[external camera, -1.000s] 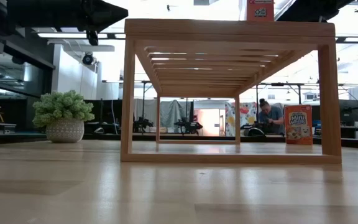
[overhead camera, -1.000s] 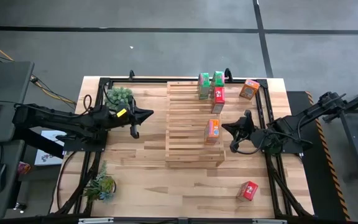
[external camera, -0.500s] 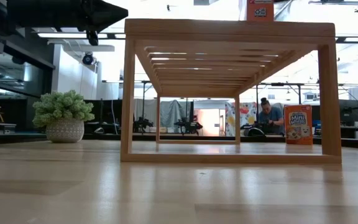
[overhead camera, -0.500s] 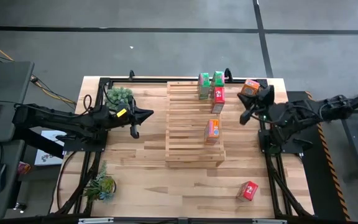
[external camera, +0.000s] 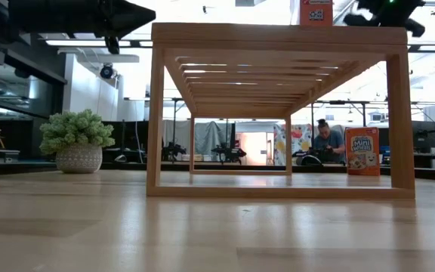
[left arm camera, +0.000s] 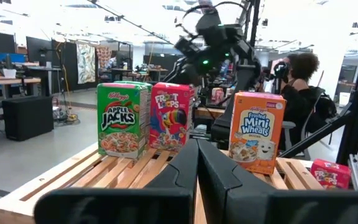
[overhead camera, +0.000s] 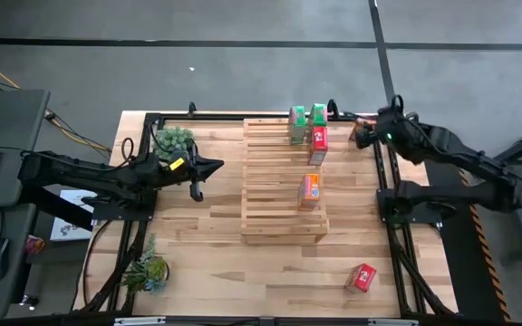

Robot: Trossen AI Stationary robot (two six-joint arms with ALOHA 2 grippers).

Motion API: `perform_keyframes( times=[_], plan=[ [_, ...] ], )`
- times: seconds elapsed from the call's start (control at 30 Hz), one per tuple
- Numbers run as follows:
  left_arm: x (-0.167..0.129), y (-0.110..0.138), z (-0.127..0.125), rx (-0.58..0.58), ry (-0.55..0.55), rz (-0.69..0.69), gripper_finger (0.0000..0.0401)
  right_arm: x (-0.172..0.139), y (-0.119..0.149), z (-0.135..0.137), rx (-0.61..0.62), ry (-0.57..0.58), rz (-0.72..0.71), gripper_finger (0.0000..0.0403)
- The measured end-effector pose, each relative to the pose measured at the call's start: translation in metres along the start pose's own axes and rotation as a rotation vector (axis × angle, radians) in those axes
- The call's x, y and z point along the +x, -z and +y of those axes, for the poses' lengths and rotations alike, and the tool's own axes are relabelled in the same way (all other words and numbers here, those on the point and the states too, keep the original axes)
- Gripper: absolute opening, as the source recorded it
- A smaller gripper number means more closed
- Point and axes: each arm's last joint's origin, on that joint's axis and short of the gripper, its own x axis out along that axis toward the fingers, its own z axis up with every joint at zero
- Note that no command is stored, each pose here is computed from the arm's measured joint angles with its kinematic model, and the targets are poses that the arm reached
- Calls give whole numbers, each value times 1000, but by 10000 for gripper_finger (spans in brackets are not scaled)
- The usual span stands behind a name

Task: Stack cereal on shelf
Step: Put the orange cereal box on the shelf aligned with the other orange cereal box

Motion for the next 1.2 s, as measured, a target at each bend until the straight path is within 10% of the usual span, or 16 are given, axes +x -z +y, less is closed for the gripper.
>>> perform_keyframes(
  times=[0.47,1.2],
  plan=[
    [0,0,0,20,0,-2,0,112,-6,-11,-170,96,465,286],
    [0,0,0,12,0,0,0,186,18,6,-149,366,580,286]
  ],
)
